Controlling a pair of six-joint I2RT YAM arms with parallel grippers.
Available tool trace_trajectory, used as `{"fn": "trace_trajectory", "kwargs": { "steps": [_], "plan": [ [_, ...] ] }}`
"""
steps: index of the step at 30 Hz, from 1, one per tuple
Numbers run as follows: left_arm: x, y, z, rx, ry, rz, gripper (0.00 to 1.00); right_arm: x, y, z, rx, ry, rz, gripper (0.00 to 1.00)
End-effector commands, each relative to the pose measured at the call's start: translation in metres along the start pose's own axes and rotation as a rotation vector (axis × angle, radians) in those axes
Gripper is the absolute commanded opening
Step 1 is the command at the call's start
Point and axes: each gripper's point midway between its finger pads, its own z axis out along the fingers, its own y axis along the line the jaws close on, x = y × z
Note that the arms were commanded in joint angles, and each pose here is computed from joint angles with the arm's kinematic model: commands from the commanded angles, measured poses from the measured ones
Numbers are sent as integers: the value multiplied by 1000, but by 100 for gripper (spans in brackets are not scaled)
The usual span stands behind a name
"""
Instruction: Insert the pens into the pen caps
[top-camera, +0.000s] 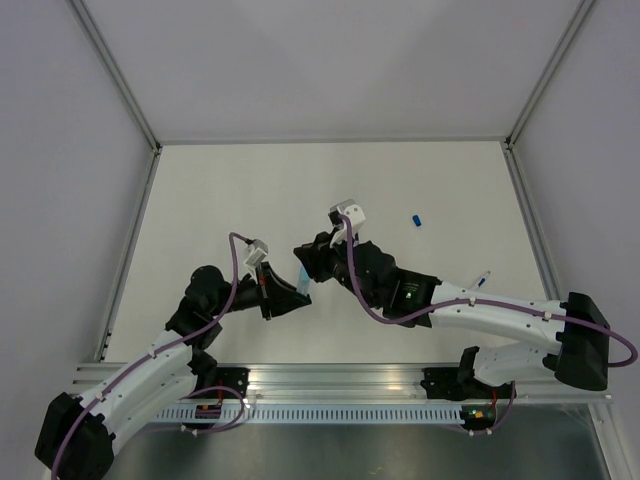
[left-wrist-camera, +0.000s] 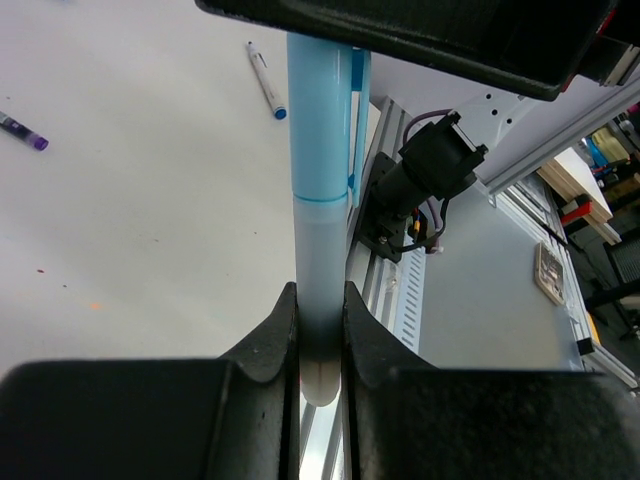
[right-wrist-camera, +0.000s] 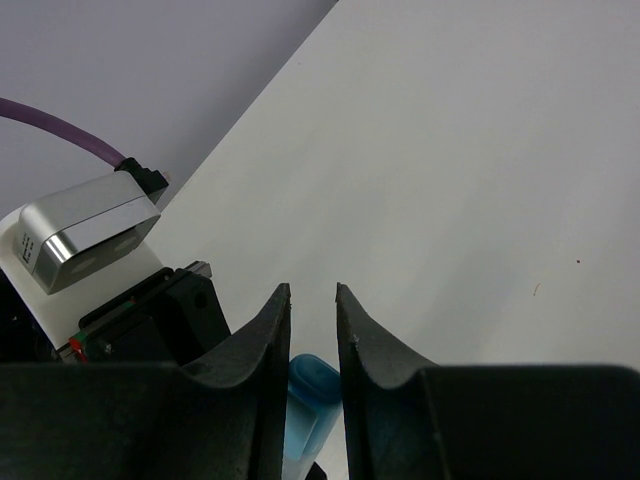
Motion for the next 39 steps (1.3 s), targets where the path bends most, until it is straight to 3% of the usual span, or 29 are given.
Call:
{"fn": "trace_trajectory", "kwargs": {
  "steps": [1,12,31,34,37,39],
  "plan": [
    [-53,-3,2,-45,-193,106,2,73,15,-9,-113,229,-16,20],
    [-62,15,-1,-159,-236,89,2,120,21,-19,-185,329,-11,17],
    [-70,32,-6,-264,-273,93,2,158,39,-36,-312,420,117,11],
    [-67,32,-5,-255,-260,93,2,154,30,-35,-263,409,99,12],
    [-63,31,-4,-239,-243,101,2,127,13,-26,-121,337,61,17],
    [-60,31,-2,-231,-229,90,2,85,-3,-19,23,238,27,20]
  ]
}}
